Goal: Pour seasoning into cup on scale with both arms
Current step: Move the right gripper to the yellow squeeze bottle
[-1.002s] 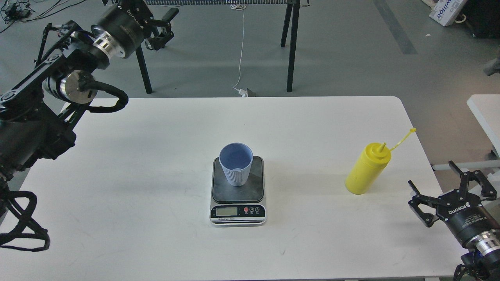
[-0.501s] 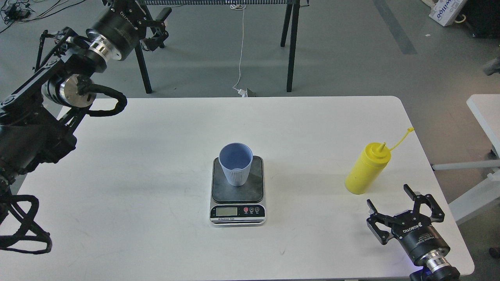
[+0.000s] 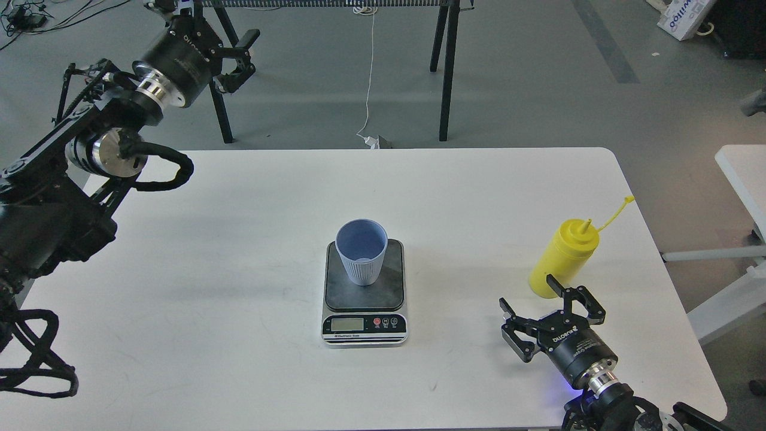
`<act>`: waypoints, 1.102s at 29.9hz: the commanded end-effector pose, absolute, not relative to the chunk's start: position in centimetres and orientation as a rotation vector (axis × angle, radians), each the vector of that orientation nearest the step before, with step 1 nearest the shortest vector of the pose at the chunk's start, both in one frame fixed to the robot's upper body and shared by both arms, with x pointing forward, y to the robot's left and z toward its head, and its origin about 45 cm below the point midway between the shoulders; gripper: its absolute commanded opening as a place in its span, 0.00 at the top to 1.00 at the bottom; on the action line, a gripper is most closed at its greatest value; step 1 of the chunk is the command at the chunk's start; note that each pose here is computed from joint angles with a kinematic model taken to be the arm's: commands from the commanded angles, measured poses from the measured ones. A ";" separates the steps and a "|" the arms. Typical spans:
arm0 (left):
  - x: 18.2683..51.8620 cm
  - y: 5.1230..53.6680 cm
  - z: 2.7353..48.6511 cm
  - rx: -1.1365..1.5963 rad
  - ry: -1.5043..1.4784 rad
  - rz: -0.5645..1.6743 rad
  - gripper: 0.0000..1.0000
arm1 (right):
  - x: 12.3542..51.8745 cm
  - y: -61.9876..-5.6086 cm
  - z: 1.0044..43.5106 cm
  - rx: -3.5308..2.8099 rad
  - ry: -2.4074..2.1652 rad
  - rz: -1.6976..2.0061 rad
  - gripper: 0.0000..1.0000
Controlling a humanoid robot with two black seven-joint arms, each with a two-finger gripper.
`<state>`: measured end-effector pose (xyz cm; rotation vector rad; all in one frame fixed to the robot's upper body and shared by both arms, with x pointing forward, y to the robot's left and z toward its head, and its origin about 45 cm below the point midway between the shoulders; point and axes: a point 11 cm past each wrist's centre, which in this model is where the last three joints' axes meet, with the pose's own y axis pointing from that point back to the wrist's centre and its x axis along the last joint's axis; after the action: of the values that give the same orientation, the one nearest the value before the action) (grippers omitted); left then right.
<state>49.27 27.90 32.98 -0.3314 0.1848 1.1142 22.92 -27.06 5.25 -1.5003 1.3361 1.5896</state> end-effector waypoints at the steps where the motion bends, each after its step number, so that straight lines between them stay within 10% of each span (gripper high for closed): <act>1: 49.3 28.0 33.0 -0.330 0.184 1.116 0.00 | 22.6 -27.5 5.1 -1.492 1.352 1.584 0.04; 33: 49.3 28.1 33.2 -0.331 0.181 1.116 0.00 | 25.6 -31.0 7.2 -1.461 1.385 1.438 0.05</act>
<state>49.27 27.94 33.13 -0.3313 0.1827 1.1141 25.48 -31.01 7.18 -1.4625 1.3857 1.4422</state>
